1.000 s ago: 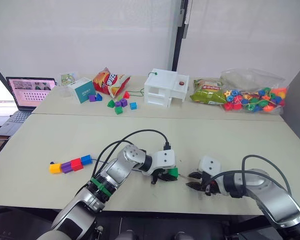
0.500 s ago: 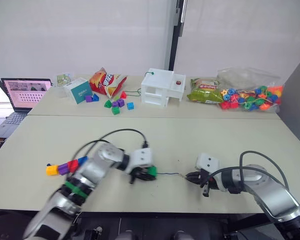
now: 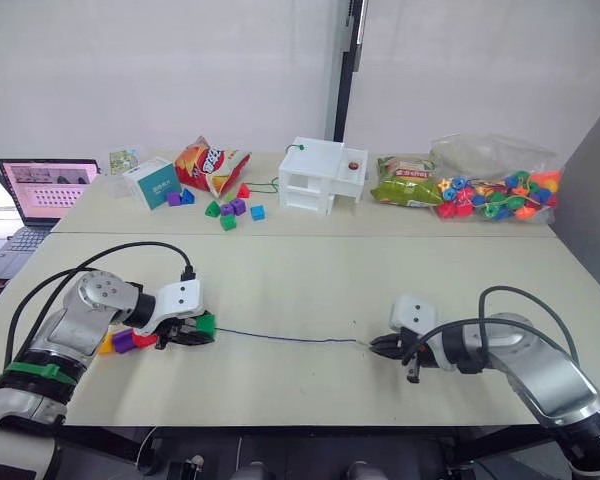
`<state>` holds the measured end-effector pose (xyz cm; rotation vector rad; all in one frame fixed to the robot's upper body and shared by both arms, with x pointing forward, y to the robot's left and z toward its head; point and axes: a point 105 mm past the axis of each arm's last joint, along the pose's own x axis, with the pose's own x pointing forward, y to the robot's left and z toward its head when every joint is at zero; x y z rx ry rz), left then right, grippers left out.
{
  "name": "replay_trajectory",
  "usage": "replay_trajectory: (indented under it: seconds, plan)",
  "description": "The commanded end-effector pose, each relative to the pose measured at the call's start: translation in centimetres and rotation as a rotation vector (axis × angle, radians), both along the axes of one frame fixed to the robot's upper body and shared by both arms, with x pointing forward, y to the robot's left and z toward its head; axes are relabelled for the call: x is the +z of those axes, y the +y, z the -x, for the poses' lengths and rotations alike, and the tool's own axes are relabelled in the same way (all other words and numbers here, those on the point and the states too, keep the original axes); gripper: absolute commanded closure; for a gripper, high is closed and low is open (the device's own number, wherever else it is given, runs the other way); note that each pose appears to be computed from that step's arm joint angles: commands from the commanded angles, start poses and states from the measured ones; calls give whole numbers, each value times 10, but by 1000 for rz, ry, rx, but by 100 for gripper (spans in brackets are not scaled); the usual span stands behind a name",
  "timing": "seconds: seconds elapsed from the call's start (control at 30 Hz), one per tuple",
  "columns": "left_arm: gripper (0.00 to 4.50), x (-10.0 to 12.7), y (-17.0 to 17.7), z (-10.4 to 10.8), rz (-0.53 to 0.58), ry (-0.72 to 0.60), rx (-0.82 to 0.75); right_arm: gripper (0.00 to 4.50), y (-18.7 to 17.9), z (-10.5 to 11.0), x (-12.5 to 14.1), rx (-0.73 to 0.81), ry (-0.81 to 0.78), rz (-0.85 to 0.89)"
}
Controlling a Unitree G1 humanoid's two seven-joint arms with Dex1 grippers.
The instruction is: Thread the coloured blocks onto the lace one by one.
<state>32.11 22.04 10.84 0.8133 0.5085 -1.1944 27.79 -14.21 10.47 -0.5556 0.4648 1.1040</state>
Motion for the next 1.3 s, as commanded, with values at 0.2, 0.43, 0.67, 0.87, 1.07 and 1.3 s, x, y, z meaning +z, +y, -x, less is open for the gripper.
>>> replay_trajectory:
  seconds: [0.2, 0.43, 0.67, 0.87, 1.07, 1.3]
  plan:
    - [67, 31, -16, -1, 2, 53, -54, 450, 9, 2, 5, 16, -27, -22]
    - [67, 54, -1, 9, -305, 90, -132, 450, 16, -1, 4, 19, -30, -37]
    - [67, 71, -11, -6, -493, 160, -71, 450, 25, 1, -3, 23, -28, -52]
    - [67, 63, -20, -16, -576, 195, -40, 450, 27, 2, -3, 1, -33, -66]
    - [67, 43, -23, -12, -578, 250, -42, 450, 27, 4, -3, -18, -35, -71]
    - [121, 18, -40, -7, -527, 292, -52, 450, 28, 6, -2, -25, -33, -73]
